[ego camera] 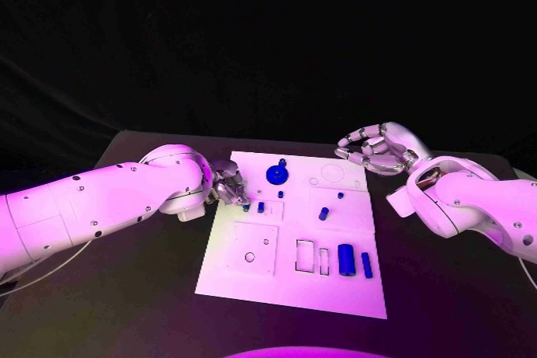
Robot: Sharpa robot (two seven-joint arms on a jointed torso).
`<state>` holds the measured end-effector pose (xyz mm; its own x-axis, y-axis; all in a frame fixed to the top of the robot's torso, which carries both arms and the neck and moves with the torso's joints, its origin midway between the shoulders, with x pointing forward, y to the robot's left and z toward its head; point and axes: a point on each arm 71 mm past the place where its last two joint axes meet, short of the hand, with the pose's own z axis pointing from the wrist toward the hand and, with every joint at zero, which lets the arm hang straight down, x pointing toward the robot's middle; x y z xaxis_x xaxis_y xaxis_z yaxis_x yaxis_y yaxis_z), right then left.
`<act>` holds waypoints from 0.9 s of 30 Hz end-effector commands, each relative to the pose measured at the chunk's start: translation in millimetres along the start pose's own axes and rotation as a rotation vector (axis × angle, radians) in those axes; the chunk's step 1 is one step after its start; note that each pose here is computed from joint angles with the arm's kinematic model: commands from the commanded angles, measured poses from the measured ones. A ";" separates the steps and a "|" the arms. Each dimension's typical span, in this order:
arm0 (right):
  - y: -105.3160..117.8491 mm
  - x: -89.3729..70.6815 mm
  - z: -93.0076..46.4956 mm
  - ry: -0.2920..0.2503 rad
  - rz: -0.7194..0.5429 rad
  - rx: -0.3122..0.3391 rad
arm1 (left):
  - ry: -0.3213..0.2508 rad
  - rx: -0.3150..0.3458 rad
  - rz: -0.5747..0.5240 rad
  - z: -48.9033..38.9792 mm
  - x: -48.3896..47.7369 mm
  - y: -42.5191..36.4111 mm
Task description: Assemble the parts on the task board
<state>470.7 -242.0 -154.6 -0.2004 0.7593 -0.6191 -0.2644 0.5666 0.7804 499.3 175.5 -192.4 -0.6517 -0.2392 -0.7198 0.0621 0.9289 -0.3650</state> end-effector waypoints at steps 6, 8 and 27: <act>1.1 1.4 -0.3 0.012 -0.006 -0.015 | 0.022 -0.026 0.036 0.8 1.6 1.6; 1.1 1.4 -0.3 0.012 -0.006 -0.015 | 0.024 -0.030 0.039 0.9 1.6 2.3; 1.3 1.8 -0.3 0.013 -0.005 -0.016 | 0.043 -0.032 0.054 0.8 3.6 0.8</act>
<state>470.6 -241.9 -154.7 -0.2010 0.7593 -0.6190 -0.2655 0.5660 0.7805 499.3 176.8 -193.9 -0.6674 -0.2009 -0.7170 0.0647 0.9436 -0.3247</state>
